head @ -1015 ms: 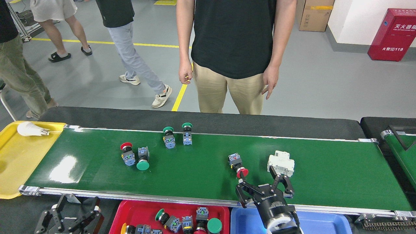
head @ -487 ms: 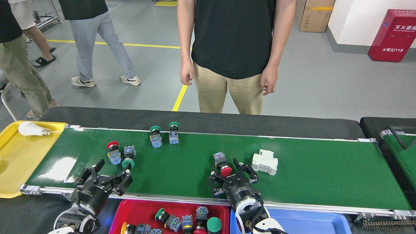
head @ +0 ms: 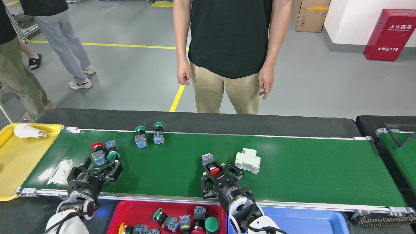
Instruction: Pick switch part from conveyor to tray
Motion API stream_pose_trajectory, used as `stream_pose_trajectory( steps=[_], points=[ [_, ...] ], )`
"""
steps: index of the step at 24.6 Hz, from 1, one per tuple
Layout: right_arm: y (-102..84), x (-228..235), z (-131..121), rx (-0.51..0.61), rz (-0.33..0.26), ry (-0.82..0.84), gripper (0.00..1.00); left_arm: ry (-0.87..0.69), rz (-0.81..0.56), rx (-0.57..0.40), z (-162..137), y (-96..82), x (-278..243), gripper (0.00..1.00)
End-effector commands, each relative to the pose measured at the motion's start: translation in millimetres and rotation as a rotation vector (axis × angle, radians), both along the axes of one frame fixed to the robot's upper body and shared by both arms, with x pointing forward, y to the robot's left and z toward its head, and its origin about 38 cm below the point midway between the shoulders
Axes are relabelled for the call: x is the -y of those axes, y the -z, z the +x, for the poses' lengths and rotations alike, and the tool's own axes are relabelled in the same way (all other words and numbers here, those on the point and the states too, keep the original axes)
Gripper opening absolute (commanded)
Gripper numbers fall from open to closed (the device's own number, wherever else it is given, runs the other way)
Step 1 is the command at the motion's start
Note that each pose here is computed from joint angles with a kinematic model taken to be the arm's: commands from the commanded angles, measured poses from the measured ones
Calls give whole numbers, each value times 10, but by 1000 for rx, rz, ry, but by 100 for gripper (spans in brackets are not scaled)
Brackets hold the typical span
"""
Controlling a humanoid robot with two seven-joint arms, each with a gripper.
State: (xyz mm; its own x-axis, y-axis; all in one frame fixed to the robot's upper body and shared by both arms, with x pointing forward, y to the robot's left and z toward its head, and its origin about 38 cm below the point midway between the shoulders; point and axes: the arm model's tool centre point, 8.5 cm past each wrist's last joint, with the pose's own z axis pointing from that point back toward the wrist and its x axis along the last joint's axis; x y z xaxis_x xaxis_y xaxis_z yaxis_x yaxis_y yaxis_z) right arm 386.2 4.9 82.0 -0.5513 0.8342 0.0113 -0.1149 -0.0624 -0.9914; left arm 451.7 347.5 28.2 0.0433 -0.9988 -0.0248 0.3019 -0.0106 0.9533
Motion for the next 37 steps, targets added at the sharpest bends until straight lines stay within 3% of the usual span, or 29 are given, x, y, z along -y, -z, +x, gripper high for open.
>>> stream_pose_trajectory(
  steps=[1,4,5,6,8,10,12,14,16,19,23,26,28,31,33,34,35,36,37],
  points=[
    [-113,-141,-253,31,4,-120,3,-16,4,33,142,-152,-78,100],
    [-48,-262,-703,23,-16,-271,5,-53,1,12,263,-178,-207,100],
    [18,-327,-849,-2,-31,-314,13,-89,3,2,311,-185,-249,100],
    [76,-378,-951,-21,-41,-338,31,-123,6,-5,361,-197,-279,100],
    [115,-435,-1054,-29,-45,-372,100,-194,17,-13,402,-195,-384,99],
    [129,-423,-1063,-31,-46,-376,100,-252,43,24,423,-195,-454,96],
    [124,-420,-1069,-37,-35,-363,100,-322,80,55,471,-229,-488,78],
    [24,-342,-1008,-14,-12,-333,100,-346,96,50,506,-234,-493,46],
    [-46,-3,-866,-8,41,-171,100,-349,103,43,490,-221,-545,24],
    [-144,639,-698,29,128,123,100,-332,94,46,503,-234,-534,10],
    [93,1568,-658,-8,106,413,100,-303,60,57,495,-239,-533,5],
    [340,2146,-899,-28,65,554,100,-223,11,153,462,-433,-440,5],
    [414,2439,-1032,-18,27,578,100,-85,-7,269,204,-595,-273,8],
    [450,2624,-1101,-52,81,600,100,244,-16,337,-671,-642,208,21],
    [448,2666,-1106,-53,80,601,100,479,-31,312,-1202,-572,653,41],
    [449,2670,-1106,-54,78,601,100,656,-58,273,-1545,-476,963,68],
    [444,2673,-1101,-53,79,600,100,757,-85,222,-1753,-348,1107,88],
    [444,2673,-1101,-53,79,600,100,778,-105,193,-1865,-264,1186,100],
    [439,2677,-1095,-51,78,600,100,788,-112,182,-1904,-231,1224,100]
  ],
)
